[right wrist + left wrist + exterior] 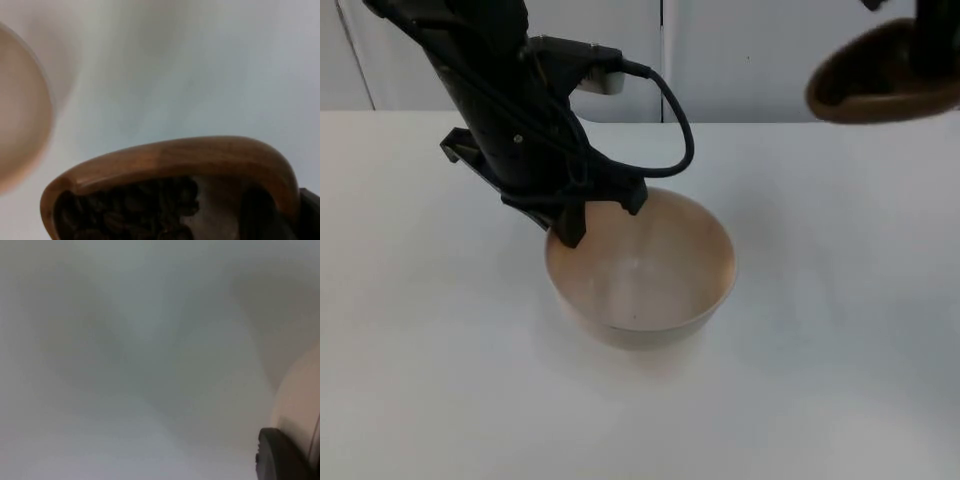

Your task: Pick up the bowl with the left hand and pour the coffee beans from the cup into the bowl with the right hand.

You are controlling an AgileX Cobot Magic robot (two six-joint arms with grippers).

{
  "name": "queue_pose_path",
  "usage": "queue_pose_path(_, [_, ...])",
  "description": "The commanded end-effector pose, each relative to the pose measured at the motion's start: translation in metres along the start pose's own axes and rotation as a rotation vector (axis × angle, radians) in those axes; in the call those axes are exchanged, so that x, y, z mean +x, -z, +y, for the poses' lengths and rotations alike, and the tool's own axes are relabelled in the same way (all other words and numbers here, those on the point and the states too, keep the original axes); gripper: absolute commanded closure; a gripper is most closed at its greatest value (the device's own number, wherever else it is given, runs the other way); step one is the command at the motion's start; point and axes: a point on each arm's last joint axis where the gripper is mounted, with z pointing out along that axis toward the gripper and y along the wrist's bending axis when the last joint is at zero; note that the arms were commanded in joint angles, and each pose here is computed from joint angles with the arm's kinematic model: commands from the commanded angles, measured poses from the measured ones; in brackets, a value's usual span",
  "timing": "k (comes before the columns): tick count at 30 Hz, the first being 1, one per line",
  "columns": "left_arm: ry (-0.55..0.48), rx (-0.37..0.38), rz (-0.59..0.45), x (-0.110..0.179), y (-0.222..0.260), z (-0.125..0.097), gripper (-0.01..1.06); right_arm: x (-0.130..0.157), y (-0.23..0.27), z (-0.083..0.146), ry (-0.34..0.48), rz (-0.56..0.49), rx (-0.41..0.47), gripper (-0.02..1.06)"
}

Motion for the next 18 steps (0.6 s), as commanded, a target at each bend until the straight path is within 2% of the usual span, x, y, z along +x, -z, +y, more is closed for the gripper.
queue_pose_path(1, [-0.005, 0.001, -0.017, -0.001, 0.002, -0.002, 1.05, -0.007, 0.001, 0.009, 0.021, -0.01, -0.005, 1.05])
queue_pose_path(10, [-0.005, 0.001, -0.017, -0.001, 0.002, -0.002, 1.05, -0.013, -0.011, 0.032, 0.082, 0.005, -0.005, 1.05])
queue_pose_path(18, [-0.005, 0.001, -0.017, -0.001, 0.002, -0.002, 1.05, -0.014, -0.01, 0.033, 0.109, -0.003, 0.025, 1.05])
